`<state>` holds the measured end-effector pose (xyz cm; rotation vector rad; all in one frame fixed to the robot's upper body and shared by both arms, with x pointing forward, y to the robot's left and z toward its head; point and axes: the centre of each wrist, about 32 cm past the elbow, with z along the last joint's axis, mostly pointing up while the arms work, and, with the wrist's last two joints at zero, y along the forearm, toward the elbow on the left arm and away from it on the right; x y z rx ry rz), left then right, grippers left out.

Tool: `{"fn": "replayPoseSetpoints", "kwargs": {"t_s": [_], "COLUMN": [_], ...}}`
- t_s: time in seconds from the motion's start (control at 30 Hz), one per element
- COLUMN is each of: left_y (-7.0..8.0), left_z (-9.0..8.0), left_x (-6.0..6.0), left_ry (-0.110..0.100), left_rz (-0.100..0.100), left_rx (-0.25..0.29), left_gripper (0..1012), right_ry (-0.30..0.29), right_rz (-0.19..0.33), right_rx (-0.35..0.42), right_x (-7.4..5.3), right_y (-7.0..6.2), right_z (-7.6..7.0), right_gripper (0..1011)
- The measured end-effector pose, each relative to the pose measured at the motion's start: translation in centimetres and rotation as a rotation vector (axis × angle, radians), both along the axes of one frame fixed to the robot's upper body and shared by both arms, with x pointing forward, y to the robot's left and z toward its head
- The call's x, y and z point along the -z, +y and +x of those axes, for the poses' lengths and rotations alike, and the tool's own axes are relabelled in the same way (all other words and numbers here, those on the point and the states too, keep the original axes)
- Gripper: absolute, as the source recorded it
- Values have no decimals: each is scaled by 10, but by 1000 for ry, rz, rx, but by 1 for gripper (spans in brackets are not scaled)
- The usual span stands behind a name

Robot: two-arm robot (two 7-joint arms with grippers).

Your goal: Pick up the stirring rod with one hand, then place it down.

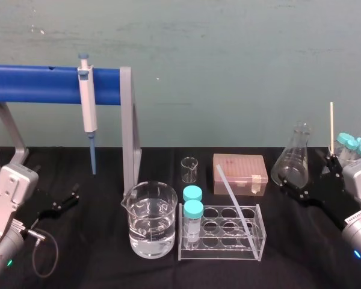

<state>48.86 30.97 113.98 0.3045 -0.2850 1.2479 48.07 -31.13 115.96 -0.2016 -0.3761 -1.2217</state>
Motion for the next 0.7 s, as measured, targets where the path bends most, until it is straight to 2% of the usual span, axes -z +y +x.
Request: {"fn": "replayPoseSetpoints", "kwargs": {"t_s": [0.17, 0.33, 0.7], "left_y": [0, 0, 0], "left_z": [0, 0, 0], "left_x": [0, 0, 0], "left_ry": [0, 0, 0], "left_rz": [0, 0, 0], "left_rx": [0, 0, 0], "left_gripper": [1000, 1000, 1000], "right_ry": [-41, -56, -54], "right_rz": [14, 17, 39], "right_rx": [-58, -129, -309], "right_x": [-8, -11, -13], "right_y": [4, 9, 22], "right_z": [-3, -2, 16], "right_gripper": [1003, 1003, 1003]}}
